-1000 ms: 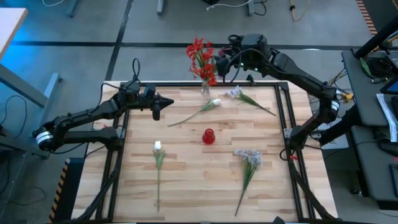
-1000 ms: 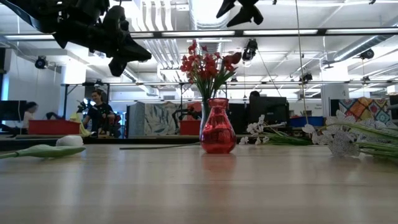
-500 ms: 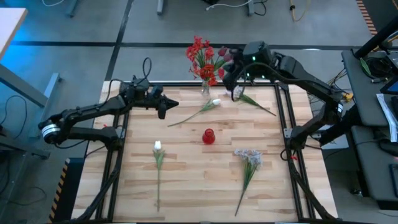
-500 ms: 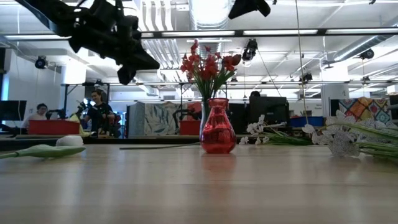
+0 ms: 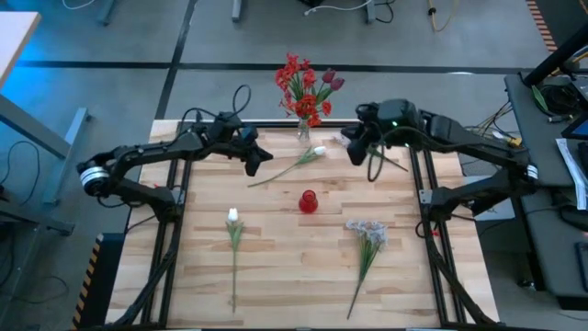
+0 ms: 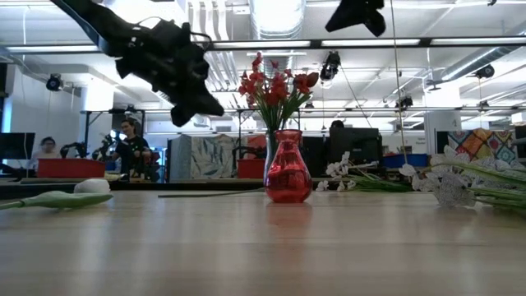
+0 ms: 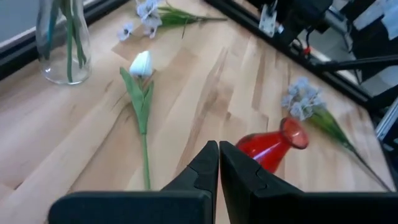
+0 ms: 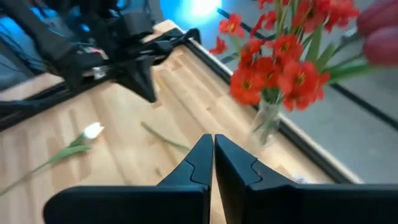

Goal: Sort flowers into vase by color
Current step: Put the top white flowers into the red vase

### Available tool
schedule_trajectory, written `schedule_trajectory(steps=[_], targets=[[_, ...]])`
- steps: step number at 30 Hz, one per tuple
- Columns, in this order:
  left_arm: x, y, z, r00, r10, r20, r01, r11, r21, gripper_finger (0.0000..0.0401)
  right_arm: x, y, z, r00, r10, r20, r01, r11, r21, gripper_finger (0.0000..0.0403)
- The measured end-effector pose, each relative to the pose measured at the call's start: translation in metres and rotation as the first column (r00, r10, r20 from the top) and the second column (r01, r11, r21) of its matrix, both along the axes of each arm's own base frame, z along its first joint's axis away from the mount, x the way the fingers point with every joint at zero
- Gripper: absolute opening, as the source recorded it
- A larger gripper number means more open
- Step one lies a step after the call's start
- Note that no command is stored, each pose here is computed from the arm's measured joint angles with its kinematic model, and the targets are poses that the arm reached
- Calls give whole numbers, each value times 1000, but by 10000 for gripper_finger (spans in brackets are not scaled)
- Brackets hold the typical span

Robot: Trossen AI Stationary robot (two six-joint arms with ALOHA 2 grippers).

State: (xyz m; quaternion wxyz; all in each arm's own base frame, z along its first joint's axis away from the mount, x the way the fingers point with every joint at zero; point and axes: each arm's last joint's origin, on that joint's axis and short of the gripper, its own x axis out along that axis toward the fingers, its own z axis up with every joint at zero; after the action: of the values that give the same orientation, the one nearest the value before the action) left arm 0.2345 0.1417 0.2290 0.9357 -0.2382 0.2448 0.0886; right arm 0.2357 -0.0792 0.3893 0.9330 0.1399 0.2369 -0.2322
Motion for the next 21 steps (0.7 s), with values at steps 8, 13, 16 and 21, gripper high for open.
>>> schedule_trajectory(steps=[8,13,16,21], targets=[[20,13,-14,994,-33,-105,31,999,-16,0,-27,10,-22,1000,-18,5,18,999,51,9],[32,23,-19,979,0,-202,1,1000,6,3,-36,13,-26,1000,-18,18,17,999,46,9],[38,28,-19,974,-14,-224,19,1000,20,18,-41,14,-30,1000,-14,15,13,999,42,9],[47,32,-30,955,-40,-295,44,999,7,58,-47,16,-39,1000,-7,-2,7,999,49,9]])
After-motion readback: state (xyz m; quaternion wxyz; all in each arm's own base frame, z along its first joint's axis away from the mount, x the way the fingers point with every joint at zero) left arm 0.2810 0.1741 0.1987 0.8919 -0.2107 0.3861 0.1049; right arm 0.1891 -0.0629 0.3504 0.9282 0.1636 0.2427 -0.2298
